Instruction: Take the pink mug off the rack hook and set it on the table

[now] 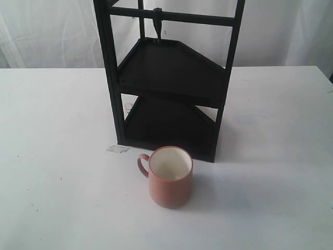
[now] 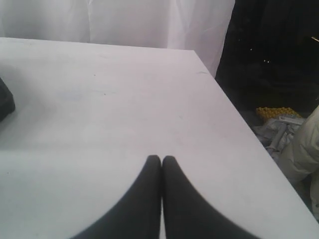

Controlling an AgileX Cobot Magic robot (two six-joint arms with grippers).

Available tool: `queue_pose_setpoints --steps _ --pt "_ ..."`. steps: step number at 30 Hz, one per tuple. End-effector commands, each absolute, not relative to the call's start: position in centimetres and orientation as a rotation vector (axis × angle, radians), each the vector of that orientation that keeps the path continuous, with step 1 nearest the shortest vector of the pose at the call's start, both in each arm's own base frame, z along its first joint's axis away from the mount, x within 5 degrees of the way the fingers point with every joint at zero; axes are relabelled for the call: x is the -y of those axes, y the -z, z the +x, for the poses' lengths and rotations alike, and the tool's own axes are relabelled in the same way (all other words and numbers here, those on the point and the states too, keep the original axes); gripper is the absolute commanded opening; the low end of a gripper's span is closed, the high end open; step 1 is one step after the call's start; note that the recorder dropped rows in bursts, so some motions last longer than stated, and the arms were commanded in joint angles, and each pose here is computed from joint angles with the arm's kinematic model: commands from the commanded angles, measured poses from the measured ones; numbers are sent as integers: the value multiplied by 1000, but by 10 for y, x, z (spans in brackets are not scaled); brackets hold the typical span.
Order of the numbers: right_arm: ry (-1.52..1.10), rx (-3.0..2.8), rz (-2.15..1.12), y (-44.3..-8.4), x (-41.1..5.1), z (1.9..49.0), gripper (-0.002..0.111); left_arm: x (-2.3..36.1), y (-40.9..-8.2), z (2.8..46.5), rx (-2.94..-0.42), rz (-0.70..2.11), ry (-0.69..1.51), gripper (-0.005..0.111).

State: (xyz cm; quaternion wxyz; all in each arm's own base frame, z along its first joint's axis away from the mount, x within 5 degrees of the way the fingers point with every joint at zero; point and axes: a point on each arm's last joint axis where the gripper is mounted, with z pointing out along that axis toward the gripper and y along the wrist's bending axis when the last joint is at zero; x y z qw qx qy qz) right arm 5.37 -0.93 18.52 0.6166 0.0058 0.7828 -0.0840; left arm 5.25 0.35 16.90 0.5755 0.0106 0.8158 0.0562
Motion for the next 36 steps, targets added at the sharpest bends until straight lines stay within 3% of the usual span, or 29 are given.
queue_pose_setpoints --steps 1,36 --pt "204 -1814 14 -184 10 53 0 -3 -168 52 -1911 28 -120 0" --pt "205 -1819 14 -183 10 53 0 -3 -168 52 -1911 28 -120 0"
